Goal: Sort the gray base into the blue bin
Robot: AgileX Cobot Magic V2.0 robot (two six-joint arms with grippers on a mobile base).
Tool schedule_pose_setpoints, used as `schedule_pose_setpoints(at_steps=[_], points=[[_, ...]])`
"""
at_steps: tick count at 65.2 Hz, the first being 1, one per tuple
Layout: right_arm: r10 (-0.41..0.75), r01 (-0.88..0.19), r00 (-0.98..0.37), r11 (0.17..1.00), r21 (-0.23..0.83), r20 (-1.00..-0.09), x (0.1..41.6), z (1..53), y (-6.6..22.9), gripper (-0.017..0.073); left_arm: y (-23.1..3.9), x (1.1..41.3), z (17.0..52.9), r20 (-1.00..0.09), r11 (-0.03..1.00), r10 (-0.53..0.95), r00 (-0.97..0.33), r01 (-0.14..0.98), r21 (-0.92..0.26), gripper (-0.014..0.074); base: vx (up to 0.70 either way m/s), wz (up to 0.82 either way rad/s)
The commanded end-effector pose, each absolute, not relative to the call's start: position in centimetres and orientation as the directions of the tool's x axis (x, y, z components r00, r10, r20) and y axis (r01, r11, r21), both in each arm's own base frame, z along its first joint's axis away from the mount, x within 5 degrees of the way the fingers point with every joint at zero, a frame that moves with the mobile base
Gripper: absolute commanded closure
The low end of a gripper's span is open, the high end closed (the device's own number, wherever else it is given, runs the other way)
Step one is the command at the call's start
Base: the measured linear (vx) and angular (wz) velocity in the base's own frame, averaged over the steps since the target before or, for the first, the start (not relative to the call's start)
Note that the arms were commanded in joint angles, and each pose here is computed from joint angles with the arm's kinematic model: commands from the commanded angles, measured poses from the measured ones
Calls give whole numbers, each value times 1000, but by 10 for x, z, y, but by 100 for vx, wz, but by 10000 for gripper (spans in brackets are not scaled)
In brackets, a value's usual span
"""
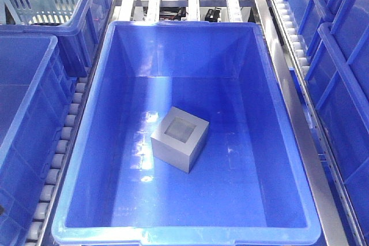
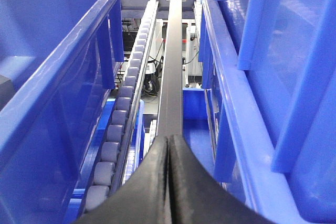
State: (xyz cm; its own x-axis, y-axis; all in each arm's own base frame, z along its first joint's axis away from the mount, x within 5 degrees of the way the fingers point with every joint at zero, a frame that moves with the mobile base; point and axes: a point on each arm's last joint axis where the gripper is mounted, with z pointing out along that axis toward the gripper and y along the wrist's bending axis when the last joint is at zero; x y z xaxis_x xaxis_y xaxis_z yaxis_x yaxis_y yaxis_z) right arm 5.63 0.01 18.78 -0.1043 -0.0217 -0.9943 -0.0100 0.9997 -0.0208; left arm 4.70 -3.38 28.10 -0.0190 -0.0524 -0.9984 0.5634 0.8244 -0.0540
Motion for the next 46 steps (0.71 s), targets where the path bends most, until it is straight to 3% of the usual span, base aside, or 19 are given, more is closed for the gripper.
schedule_pose_setpoints(at_steps=[1,16,46], points=[[-32,-8,-33,999,-32,-999,57,190,0,568,-33,47,295,-994,825,-102,47,562,-58,304,0,0],[-32,-8,-33,999,-32,-999,57,190,0,568,-33,47,295,-994,825,-101,45,562,-58,602,0,0],[-32,-8,-33,999,-32,-999,57,190,0,568,-33,47,292,-996,822,-84,19,566,-59,601,0,0]])
